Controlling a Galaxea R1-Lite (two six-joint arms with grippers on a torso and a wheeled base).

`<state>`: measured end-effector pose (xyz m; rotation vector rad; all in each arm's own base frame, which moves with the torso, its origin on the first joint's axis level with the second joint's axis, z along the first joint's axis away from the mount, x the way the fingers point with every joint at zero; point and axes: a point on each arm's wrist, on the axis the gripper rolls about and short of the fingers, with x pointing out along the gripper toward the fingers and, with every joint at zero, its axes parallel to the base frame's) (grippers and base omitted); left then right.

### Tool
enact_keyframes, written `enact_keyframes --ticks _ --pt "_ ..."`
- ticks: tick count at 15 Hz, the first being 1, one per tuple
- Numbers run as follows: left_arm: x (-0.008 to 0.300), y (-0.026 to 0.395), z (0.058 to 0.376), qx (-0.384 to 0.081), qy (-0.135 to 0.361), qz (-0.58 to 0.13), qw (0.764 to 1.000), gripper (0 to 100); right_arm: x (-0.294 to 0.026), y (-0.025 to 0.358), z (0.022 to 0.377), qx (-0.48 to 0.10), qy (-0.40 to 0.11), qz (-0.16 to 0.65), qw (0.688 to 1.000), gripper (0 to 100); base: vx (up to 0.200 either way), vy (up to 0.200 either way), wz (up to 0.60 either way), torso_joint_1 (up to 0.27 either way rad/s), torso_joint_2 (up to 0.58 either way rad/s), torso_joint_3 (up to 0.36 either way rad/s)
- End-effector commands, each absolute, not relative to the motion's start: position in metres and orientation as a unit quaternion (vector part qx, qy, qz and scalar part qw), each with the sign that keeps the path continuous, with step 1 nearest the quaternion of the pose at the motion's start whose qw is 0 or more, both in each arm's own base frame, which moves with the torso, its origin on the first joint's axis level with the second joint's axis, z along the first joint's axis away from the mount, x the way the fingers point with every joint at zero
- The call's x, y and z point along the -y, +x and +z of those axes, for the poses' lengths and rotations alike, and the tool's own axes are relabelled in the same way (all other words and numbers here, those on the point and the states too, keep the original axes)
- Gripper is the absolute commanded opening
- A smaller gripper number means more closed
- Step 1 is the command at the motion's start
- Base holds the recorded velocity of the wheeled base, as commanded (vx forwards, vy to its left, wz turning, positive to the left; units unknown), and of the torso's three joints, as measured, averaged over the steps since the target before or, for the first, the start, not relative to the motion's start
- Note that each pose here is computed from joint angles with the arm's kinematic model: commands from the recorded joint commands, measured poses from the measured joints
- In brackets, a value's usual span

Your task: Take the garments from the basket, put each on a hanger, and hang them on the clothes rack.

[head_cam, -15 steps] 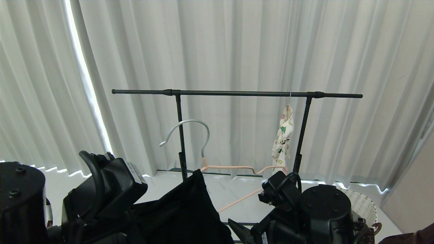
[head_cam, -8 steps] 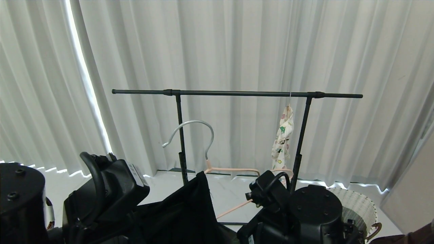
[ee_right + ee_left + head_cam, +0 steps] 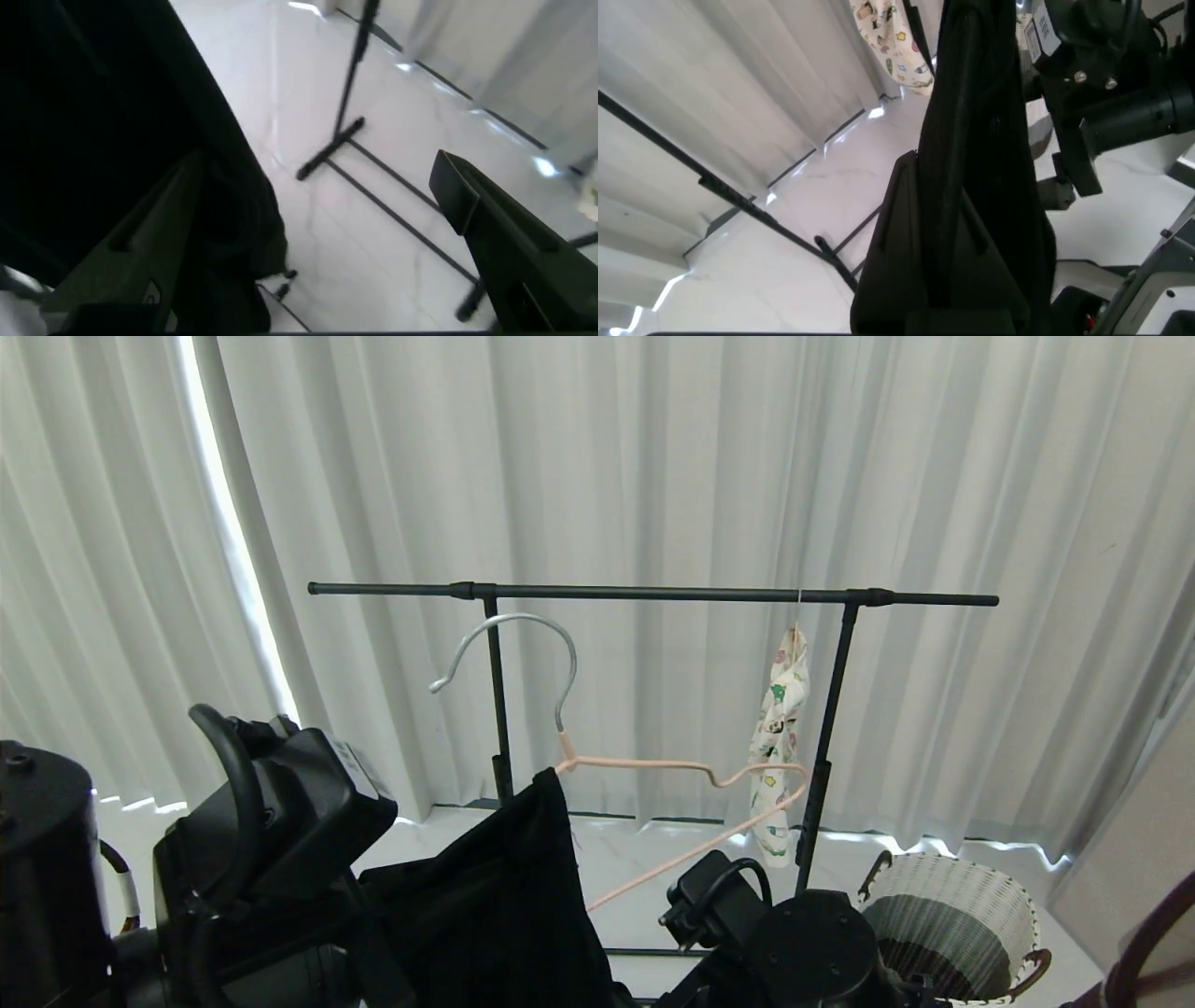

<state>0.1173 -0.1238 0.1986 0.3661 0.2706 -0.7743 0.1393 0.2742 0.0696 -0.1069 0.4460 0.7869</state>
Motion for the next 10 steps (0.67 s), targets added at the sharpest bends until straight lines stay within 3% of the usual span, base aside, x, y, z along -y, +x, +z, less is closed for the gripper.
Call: enact_keyframes --ticks 1,7,10 --pt "0.122 0.119 0.199 -0.130 0.175 -0.367 0.904 0 -0.263 0.145 0.060 -0.229 -0.072 0.360 0.902 100 0.000 0.000 0.00 0.000 0.00 0.000" --pt "0.113 0.123 0.198 -0.134 0.172 -0.342 0.914 0 -0.236 0.169 0.062 -0.223 -0.093 0.306 0.921 100 0.000 0.000 0.00 0.000 0.00 0.000" --pt "0.114 0.122 0.199 -0.133 0.172 -0.348 0.912 0 -0.250 0.165 0.083 -0.195 -0.046 0.327 0.923 100 0.000 0.000 0.00 0.000 0.00 0.000"
